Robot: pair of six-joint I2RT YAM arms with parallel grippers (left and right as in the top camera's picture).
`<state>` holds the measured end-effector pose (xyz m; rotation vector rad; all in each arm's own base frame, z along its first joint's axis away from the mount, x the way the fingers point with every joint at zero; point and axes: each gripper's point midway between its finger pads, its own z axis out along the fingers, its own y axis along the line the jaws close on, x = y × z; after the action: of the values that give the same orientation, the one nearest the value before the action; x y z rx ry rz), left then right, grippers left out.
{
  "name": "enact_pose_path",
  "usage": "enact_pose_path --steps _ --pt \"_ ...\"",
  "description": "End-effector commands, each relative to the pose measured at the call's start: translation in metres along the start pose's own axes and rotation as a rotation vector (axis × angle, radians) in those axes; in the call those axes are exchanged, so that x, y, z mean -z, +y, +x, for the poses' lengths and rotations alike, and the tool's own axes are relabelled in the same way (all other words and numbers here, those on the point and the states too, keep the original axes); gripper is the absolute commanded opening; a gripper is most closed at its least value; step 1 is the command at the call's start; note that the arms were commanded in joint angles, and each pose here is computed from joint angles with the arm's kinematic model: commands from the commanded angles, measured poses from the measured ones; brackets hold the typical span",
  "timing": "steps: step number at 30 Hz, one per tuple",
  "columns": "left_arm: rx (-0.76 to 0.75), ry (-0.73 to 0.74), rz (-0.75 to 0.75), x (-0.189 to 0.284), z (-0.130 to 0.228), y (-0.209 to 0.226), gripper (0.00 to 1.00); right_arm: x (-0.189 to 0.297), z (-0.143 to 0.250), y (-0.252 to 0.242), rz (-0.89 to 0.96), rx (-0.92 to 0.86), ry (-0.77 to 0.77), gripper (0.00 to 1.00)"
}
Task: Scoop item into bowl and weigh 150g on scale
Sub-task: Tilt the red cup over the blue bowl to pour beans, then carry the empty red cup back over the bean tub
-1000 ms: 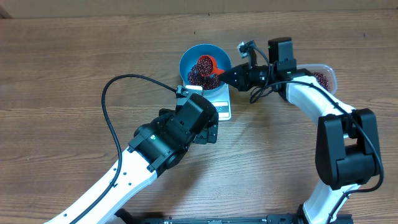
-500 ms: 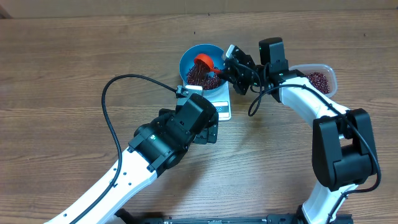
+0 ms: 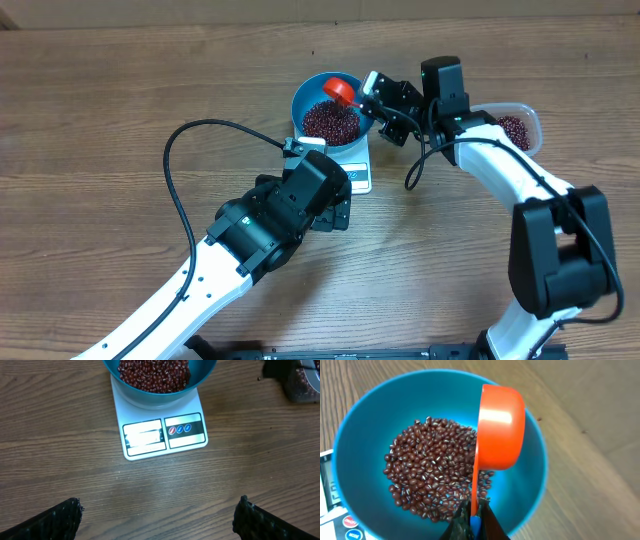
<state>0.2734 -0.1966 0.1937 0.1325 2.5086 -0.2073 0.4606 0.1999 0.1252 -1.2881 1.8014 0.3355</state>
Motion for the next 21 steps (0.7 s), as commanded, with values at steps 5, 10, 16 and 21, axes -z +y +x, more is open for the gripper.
enact_pose_path --steps 5,10,16,21 --pt "0.011 -0.006 -0.007 0.0 -0.002 0.0 1.0 0.04 -0.046 -0.012 0.083 0.073 -0.066 0.04" --pt "0.011 -0.006 -0.007 0.0 -0.002 0.0 1.0 0.052 -0.047 -0.003 0.061 0.054 -0.042 0.04" --pt "0.011 -0.006 -0.007 0.0 -0.002 0.0 1.0 0.066 -0.038 0.014 0.013 -0.047 0.017 0.04" --pt "0.011 -0.006 -0.007 0.0 -0.002 0.0 0.99 0.102 -0.033 -0.01 0.133 -0.273 0.042 0.04"
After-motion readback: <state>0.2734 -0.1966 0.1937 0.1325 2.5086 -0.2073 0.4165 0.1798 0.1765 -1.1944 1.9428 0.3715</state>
